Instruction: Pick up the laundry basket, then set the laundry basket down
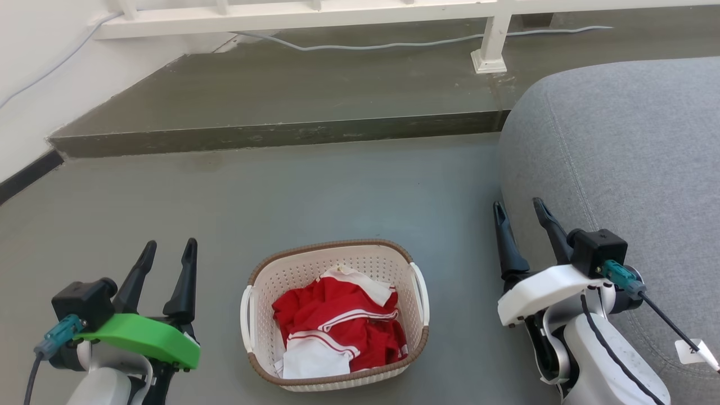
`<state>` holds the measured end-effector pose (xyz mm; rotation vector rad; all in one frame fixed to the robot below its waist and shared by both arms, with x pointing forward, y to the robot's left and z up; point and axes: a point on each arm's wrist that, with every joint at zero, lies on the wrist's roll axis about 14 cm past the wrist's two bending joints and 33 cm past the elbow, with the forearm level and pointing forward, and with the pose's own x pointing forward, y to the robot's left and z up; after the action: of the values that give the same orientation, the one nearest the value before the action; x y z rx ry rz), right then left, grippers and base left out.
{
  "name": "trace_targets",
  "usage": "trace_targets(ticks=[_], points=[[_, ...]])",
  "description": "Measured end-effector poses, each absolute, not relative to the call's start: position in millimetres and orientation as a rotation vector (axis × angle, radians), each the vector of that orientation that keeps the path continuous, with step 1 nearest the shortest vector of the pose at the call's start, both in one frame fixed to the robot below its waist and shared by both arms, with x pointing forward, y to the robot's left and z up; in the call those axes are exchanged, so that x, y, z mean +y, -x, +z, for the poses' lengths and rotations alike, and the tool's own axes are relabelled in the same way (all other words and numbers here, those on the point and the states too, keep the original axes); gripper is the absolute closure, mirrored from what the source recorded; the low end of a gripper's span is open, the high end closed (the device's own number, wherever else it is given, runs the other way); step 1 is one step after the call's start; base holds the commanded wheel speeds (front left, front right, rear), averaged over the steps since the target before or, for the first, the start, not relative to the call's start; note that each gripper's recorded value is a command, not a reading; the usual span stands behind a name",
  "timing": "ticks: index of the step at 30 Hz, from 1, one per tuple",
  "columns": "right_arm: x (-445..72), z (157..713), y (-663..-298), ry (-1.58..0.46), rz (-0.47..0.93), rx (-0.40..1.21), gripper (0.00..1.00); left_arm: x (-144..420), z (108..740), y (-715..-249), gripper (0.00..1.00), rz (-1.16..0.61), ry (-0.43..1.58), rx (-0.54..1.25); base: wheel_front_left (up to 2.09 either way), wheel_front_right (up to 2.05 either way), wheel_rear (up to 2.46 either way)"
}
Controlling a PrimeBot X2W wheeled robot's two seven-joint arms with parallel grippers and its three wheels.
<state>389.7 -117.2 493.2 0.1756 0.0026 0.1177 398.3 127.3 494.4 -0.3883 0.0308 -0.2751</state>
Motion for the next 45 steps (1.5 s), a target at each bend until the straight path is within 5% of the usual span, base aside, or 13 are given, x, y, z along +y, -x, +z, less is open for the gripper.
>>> trace_targets(ticks=[27, 28, 45], points=[[-119.0, 490.5, -385.0, -0.171, 0.11, 0.006, 0.0, 123.8, 491.9, -394.1, 0.0, -0.276, 0.386, 0.028, 0.0, 0.0, 0.0], [-118.7, 489.7, -384.8, -0.169, 0.11, 0.008, 1.0, 123.4, 491.4, -393.9, 1.0, -0.277, 0.387, 0.029, 0.0, 0.0, 0.0], [-124.2, 463.5, -370.5, -0.304, 0.07, 0.106, 1.0, 123.9, 470.8, -384.7, 1.0, -0.211, 0.537, 0.113, 0.0, 0.0, 0.0]])
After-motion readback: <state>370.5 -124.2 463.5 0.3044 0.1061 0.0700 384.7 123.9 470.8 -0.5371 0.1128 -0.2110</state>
